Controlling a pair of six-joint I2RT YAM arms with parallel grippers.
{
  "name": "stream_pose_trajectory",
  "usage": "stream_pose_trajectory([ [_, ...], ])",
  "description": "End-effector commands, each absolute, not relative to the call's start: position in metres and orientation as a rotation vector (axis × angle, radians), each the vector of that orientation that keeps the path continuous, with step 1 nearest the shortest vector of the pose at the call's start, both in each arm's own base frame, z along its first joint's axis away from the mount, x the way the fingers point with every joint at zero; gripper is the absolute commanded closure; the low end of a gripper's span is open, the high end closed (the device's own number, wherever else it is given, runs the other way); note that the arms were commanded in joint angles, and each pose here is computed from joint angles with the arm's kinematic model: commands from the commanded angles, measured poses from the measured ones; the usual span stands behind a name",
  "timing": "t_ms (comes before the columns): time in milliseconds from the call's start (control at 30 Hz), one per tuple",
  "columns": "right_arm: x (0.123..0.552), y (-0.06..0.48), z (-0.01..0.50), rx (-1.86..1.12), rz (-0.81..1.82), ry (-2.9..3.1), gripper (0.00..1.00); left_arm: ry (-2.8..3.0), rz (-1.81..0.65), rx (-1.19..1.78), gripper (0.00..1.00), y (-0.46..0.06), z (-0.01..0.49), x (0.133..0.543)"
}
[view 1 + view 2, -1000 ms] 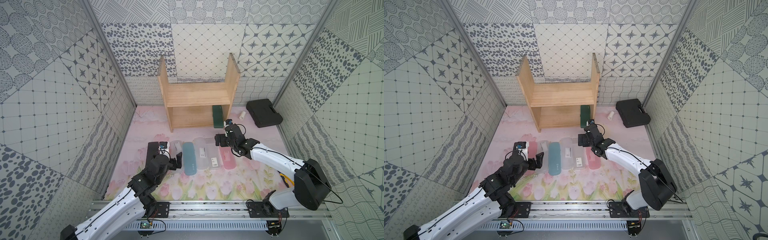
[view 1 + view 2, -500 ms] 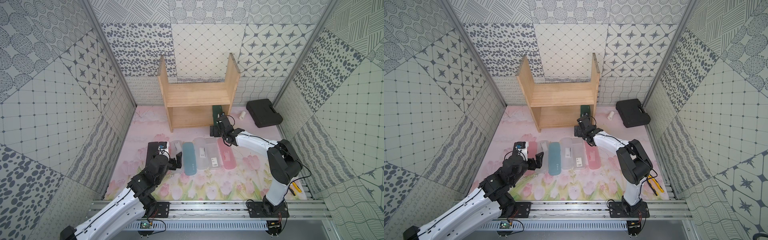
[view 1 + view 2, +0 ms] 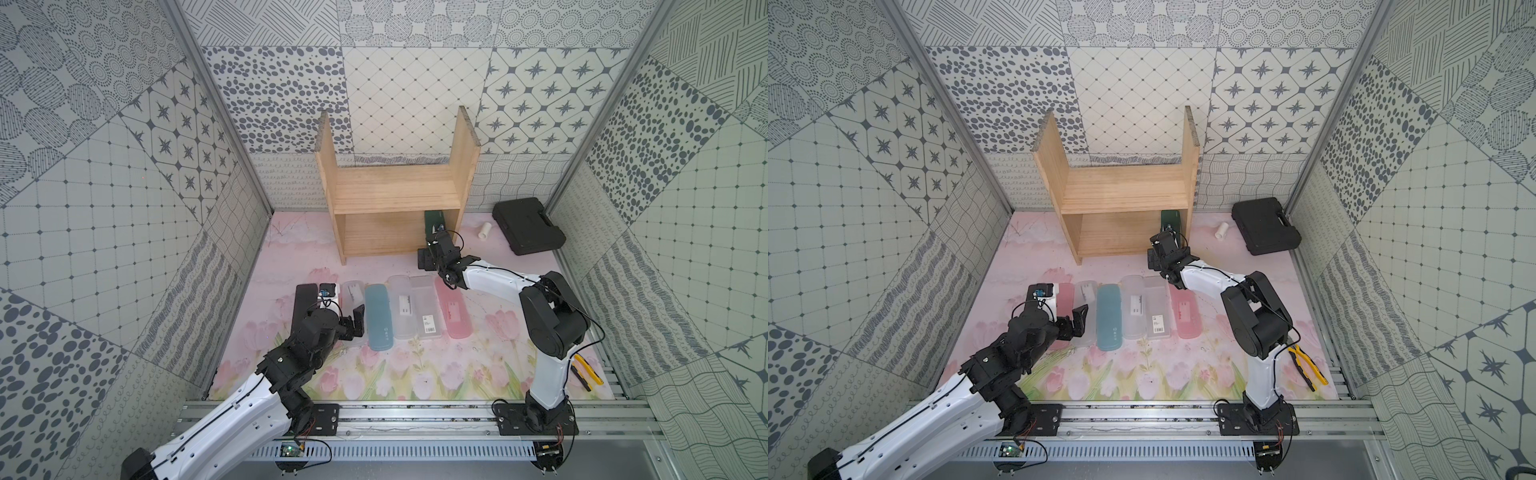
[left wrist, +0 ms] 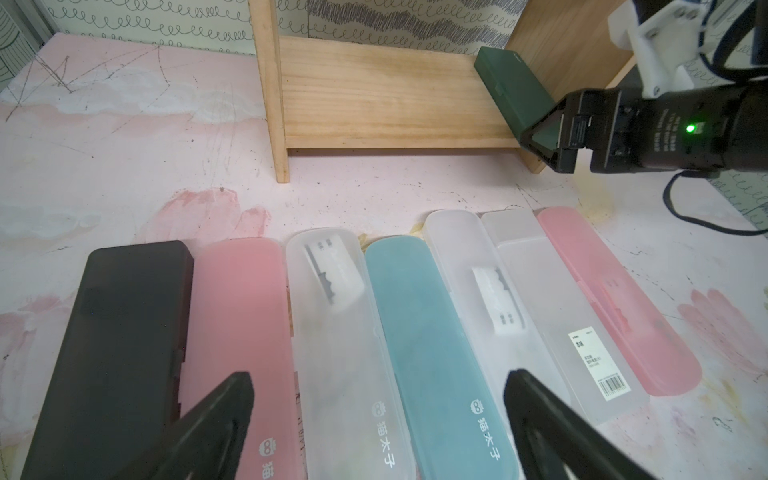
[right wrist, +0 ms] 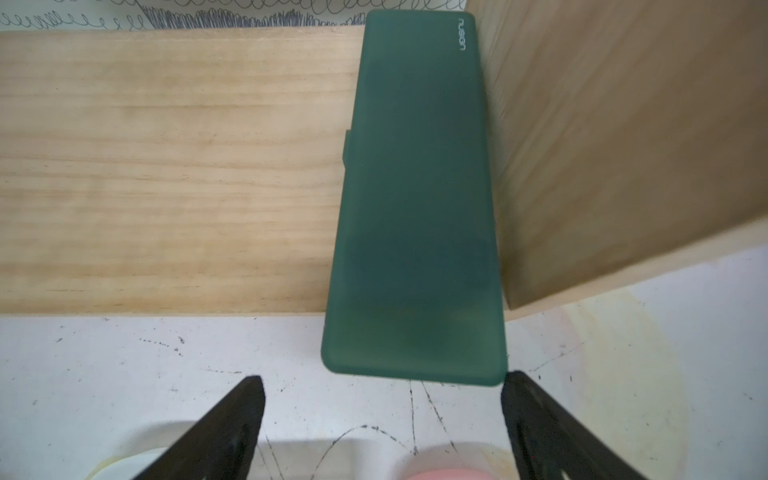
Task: Remove the pencil cases from the shelf
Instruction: Pick up the pencil case from the shelf.
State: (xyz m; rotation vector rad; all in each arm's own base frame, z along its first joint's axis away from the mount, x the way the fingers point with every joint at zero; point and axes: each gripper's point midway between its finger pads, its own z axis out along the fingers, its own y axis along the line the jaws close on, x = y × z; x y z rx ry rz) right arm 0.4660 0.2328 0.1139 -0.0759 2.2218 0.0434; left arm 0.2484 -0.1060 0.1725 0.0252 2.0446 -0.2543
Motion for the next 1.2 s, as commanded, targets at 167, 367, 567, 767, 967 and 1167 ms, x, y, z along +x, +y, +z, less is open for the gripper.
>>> stream_pose_trajectory([
  [167, 0.489, 0.244, 0.121, -0.071, 0.046, 2.168, 0.1, 2.036, -0.27, 0.026, 0.01, -0.108, 0.176, 0.25],
  [367, 0.494, 0.244, 0.12, -0.027, 0.043, 2.173, 0.12, 2.038, -0.267, 0.028, 0.01, -0.109, 0.175, 0.25],
  [567, 0.499, 0.244, 0.114, 0.015, 0.03, 2.177, 0.12, 2.037, -0.27, 0.029, 0.01, -0.109, 0.176, 0.25],
  [767, 0.503, 0.241, 0.11, 0.035, -0.002, 2.17, 0.14, 2.037, -0.27, 0.028, 0.01, -0.109, 0.176, 0.25],
  [967, 0.506, 0.243, 0.108, 0.034, 0.0, 2.173, 0.19, 2.039, -0.267, 0.027, 0.01, -0.109, 0.175, 0.25],
  [1167, 0.506, 0.244, 0.108, 0.024, 0.005, 2.171, 0.26, 2.039, -0.265, 0.028, 0.01, -0.109, 0.175, 0.25],
])
